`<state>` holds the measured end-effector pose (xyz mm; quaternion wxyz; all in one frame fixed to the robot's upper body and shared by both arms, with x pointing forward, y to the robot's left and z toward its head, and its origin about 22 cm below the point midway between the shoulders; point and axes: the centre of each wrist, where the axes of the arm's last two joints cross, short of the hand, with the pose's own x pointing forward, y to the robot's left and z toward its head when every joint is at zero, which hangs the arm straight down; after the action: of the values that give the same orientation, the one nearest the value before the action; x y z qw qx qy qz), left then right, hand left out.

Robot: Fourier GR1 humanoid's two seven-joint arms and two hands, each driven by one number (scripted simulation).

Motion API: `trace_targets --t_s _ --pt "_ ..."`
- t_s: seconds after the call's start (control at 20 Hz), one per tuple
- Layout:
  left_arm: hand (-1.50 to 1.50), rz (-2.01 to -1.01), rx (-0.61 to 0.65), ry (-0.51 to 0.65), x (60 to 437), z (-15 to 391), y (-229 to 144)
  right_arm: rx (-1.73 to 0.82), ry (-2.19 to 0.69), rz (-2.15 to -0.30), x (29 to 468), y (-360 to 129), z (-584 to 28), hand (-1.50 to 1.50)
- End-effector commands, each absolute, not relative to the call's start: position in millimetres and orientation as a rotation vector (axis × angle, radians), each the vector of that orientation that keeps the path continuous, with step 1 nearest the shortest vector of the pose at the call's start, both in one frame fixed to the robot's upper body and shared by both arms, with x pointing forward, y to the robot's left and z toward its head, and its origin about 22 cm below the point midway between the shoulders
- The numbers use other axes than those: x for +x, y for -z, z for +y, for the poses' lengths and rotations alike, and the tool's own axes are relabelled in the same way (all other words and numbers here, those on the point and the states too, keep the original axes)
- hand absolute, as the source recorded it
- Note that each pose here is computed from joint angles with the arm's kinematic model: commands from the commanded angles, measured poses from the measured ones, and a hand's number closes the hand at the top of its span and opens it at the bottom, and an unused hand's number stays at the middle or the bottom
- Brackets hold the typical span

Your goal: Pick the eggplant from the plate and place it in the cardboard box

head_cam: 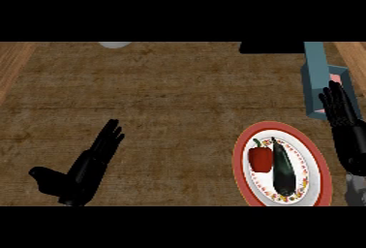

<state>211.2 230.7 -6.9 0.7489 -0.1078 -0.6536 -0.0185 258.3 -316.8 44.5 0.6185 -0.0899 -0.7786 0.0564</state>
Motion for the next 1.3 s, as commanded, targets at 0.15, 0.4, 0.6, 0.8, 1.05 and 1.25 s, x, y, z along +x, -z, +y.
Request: trace_targets --t_s 0.15,0.4,0.6,0.8,1.05,1.25 --pt "0.0 -1.479 0.2 0.188 217 295 -2 -0.58 0.004 -1.813 177 -6 -360 -1.5" --pt "0.0 -1.42 0.378 0.225 213 327 0 -1.122 0.324 -1.552 114 26 -411 -1.5" --pt "0.0 -1.424 0.397 0.303 225 324 2 -1.173 0.126 -1.819 69 47 -372 -1.5" --pt "0.0 -1.452 0.37 0.343 236 304 -5 -1.215 -0.163 -1.67 -1 48 -355 -1.5" --pt "0.0 -1.472 0.377 0.405 253 297 0 -1.264 -0.195 -1.477 -33 25 -308 -1.5" --pt "0.0 -1.491 0.339 0.391 264 301 -6 -1.211 -0.24 -1.374 -35 -5 -288 -1.5"
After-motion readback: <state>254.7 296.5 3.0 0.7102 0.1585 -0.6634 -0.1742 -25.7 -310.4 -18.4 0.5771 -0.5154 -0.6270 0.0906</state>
